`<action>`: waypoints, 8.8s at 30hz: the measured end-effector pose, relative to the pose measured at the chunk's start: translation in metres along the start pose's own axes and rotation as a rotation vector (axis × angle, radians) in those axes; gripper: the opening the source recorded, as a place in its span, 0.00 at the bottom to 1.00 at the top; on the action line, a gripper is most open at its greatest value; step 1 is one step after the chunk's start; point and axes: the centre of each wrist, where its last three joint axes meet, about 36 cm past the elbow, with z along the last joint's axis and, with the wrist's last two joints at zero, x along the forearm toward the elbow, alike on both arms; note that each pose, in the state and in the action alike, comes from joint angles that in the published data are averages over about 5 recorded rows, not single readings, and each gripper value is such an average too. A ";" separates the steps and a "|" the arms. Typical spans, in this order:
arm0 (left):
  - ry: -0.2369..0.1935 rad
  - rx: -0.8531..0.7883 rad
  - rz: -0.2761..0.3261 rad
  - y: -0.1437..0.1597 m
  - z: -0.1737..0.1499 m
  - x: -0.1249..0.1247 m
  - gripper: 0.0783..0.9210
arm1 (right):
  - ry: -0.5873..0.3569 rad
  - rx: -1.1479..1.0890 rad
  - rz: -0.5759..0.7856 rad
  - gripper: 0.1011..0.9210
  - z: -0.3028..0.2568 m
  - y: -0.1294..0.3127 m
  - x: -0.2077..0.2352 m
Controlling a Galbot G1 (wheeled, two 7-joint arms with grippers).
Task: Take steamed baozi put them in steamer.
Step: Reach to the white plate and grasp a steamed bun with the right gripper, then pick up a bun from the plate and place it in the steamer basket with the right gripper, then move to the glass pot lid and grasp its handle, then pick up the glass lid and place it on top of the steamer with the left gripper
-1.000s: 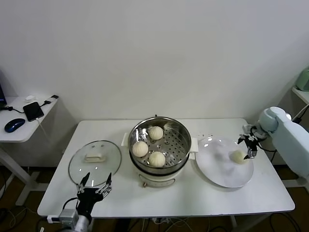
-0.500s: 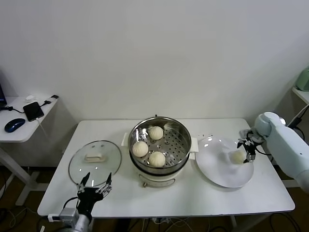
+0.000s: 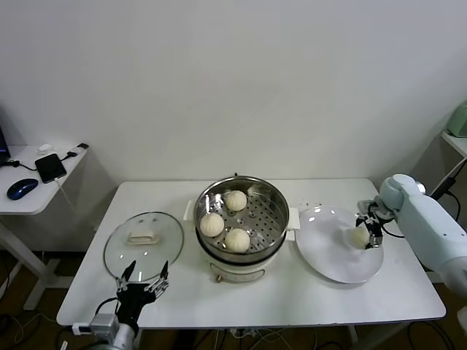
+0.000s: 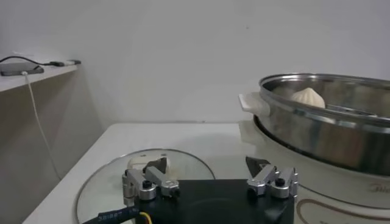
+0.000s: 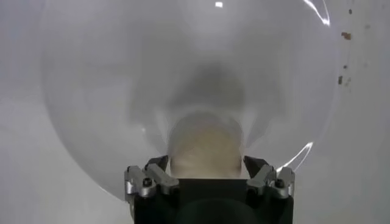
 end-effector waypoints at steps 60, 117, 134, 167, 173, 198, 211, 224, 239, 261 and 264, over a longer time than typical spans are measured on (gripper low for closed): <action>-0.036 -0.037 -0.030 0.012 -0.028 -0.009 0.88 | -0.211 0.002 -0.033 0.59 -0.298 -0.055 0.221; -0.122 0.024 -0.046 0.010 -0.033 -0.017 0.88 | -0.685 -0.222 0.297 0.88 -0.223 -0.019 0.217; -0.201 -0.004 -0.053 0.010 -0.031 -0.040 0.88 | -1.446 -0.870 0.828 0.88 -0.151 0.119 0.073; -0.129 -1.300 -0.280 0.077 0.027 -0.116 0.88 | -1.232 -1.437 1.097 0.88 -0.111 0.322 -0.060; -0.109 -1.462 -0.269 0.093 0.043 -0.128 0.88 | -1.210 -1.457 1.108 0.88 -0.110 0.327 -0.066; -0.048 -1.671 -0.242 0.095 0.079 -0.169 0.88 | -1.161 -1.499 1.124 0.88 -0.107 0.336 -0.079; -0.020 -1.678 -0.274 0.094 0.077 -0.186 0.88 | -1.155 -1.509 1.122 0.88 -0.107 0.338 -0.083; -0.004 -1.629 -0.306 0.086 0.068 -0.208 0.88 | -1.150 -1.517 1.116 0.88 -0.108 0.339 -0.089; 0.032 -1.578 -0.308 0.079 0.068 -0.222 0.68 | -1.149 -1.514 1.113 0.88 -0.107 0.337 -0.091; 0.085 -1.464 -0.316 0.069 0.073 -0.216 0.10 | -1.145 -1.502 1.117 0.88 -0.106 0.335 -0.091; 0.092 -1.444 -0.331 0.060 0.068 -0.211 0.10 | -1.148 -1.498 1.119 0.88 -0.106 0.334 -0.090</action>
